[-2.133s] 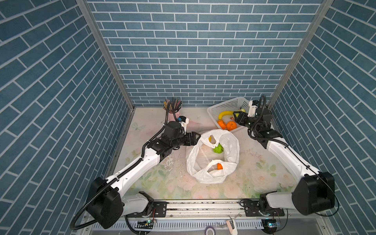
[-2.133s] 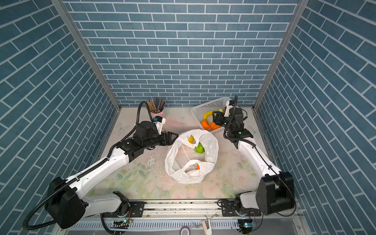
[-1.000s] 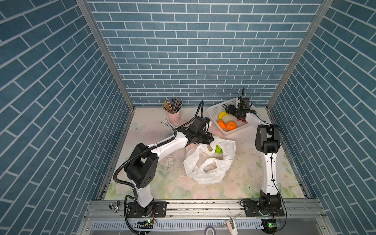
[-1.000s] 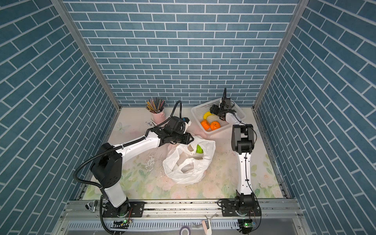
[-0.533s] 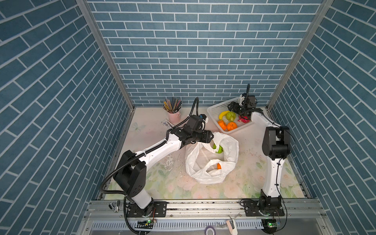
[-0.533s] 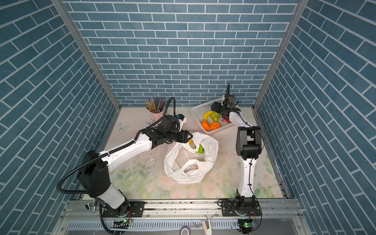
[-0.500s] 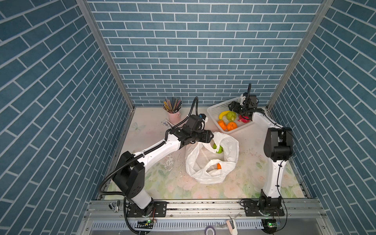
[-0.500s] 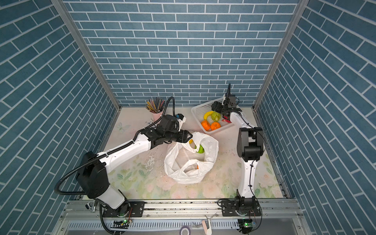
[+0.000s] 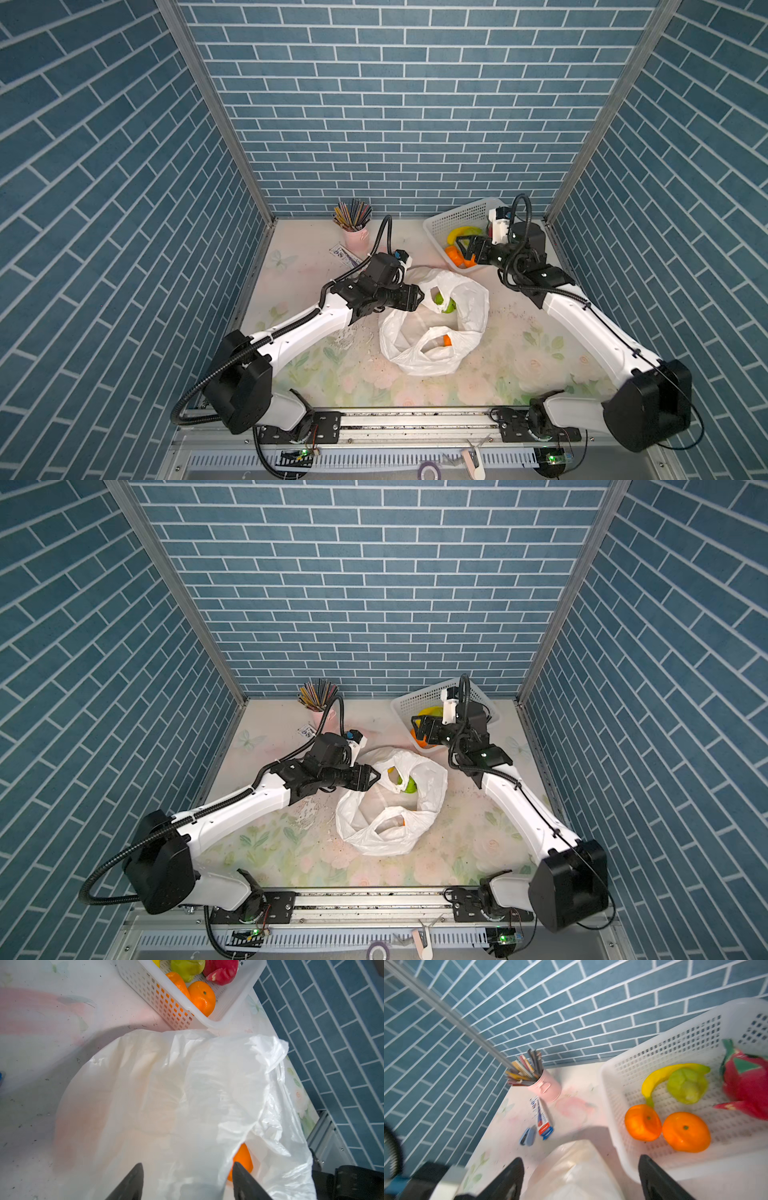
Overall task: Untie the knot of the plastic bag and take out the fruit
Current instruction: Pick up the fruit from the plastic bag.
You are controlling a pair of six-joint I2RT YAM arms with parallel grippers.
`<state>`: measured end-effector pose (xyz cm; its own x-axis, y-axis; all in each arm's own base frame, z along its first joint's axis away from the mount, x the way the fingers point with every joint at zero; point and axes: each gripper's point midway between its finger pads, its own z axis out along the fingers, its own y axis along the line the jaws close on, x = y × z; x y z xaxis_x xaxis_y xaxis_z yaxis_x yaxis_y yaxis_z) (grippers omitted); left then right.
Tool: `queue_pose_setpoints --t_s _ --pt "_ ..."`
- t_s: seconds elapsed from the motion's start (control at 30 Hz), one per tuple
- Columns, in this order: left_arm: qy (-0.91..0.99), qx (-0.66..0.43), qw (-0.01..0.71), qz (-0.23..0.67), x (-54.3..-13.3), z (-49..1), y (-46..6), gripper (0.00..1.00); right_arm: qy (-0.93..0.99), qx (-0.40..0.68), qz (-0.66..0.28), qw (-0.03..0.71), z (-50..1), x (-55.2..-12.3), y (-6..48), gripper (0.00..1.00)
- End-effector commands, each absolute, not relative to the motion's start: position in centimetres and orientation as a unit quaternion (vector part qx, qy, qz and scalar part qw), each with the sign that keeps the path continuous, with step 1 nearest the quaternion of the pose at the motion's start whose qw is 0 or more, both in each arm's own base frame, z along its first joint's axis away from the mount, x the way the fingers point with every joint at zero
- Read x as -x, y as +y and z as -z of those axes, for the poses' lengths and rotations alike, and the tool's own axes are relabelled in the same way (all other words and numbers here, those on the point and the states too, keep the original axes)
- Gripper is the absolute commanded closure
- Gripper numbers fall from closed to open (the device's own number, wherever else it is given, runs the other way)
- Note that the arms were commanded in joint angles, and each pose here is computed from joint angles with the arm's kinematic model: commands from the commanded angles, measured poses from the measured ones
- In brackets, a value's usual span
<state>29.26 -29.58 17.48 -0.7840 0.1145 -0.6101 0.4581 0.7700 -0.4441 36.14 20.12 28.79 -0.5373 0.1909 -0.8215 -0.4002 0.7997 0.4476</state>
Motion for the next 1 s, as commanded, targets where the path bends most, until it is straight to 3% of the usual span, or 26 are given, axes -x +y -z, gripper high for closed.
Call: queue_pose_setpoints --t_s 0.0,0.27,0.37,0.47,0.83,0.97 --pt "0.883 -0.156 0.314 0.312 -29.9 -19.0 -29.7 0.42 0.829 0.072 -0.303 0.465 -27.6 -32.9 20.5 0.15" --pt "0.880 -0.154 0.329 0.307 -31.6 -19.6 -30.1 0.66 0.832 0.125 -0.346 0.415 -24.3 -24.4 24.0 0.22" --pt "0.875 -0.149 0.335 0.317 -32.0 -20.1 -30.4 0.81 0.838 0.143 -0.354 0.391 -22.1 -22.6 25.1 0.25" --pt "0.869 -0.149 0.339 0.327 -32.3 -21.0 -30.7 0.87 0.851 0.155 -0.345 0.365 -19.7 -21.7 25.9 0.26" --pt "0.860 -0.151 0.350 0.339 -32.3 -22.7 -30.8 0.91 0.897 0.142 -0.232 0.349 -14.1 -25.4 26.6 0.24" --pt "0.859 -0.146 0.356 0.338 -32.2 -23.0 -30.5 0.91 0.921 0.111 -0.140 0.347 -12.2 -27.7 25.2 0.20"
